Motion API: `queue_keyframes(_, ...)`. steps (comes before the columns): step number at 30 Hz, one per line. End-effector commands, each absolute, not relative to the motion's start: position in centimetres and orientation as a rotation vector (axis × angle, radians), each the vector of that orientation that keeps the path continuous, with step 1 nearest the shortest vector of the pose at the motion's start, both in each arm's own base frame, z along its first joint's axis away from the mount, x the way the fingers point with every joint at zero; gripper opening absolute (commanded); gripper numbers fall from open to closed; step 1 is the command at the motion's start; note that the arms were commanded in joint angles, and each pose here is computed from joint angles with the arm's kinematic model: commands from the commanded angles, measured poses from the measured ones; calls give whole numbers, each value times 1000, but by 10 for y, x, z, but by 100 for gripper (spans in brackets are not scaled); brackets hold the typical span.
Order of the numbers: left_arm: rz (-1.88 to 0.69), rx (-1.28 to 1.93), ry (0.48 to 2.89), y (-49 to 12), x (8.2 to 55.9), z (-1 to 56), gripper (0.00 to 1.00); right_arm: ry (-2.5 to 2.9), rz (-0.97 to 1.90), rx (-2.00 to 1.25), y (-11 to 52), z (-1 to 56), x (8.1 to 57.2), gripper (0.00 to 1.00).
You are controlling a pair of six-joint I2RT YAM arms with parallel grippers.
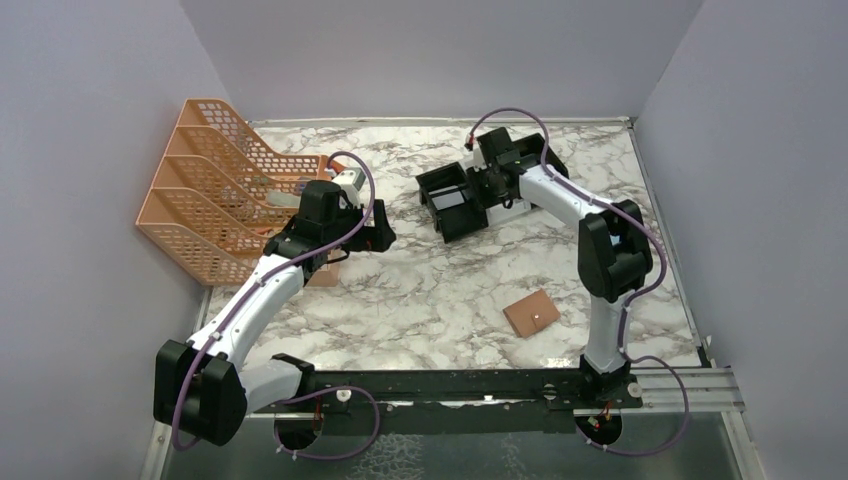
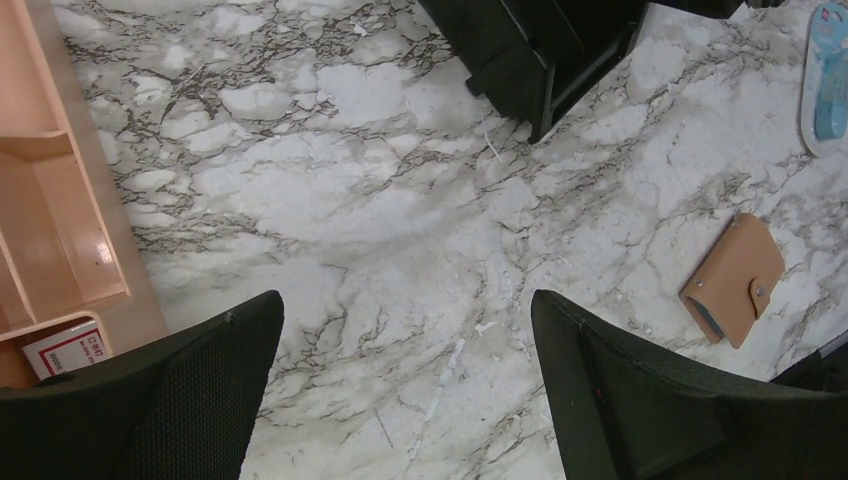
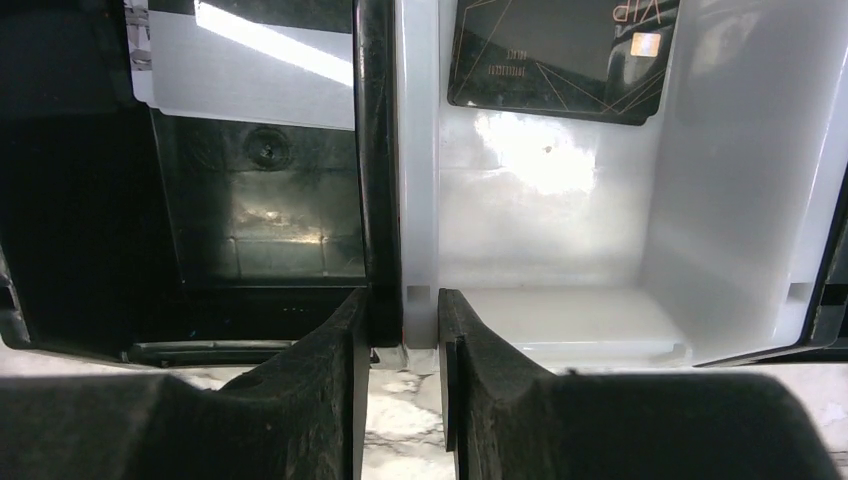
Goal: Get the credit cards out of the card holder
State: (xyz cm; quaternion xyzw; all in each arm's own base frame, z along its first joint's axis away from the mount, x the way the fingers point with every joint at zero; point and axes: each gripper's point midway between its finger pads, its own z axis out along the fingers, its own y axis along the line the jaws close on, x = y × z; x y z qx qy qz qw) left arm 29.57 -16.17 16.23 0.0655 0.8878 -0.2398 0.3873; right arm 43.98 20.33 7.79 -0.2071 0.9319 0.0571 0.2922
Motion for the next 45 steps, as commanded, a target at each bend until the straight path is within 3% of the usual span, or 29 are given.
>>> queue_keyframes(1,-574,140,2278,-156,297,156,98,2556,184,-498,223,81,413,12)
queue_keyframes(5,-548,120,2289,-153,298,154,98,2614,302,-419,240,83,391,9)
queue_keyframes(16,-517,85,2301,-148,299,152,98,2685,243,-446,247,103,354,9)
queue_keyframes(33,-533,43,2355,-151,301,136,98,2716,395,-497,284,84,318,14)
queue_keyframes(38,-565,-3,2380,-156,301,126,99,2654,474,-514,293,96,317,21)
queue_keyframes(45,-646,-43,2373,-166,303,122,99,2507,501,-564,294,133,326,51)
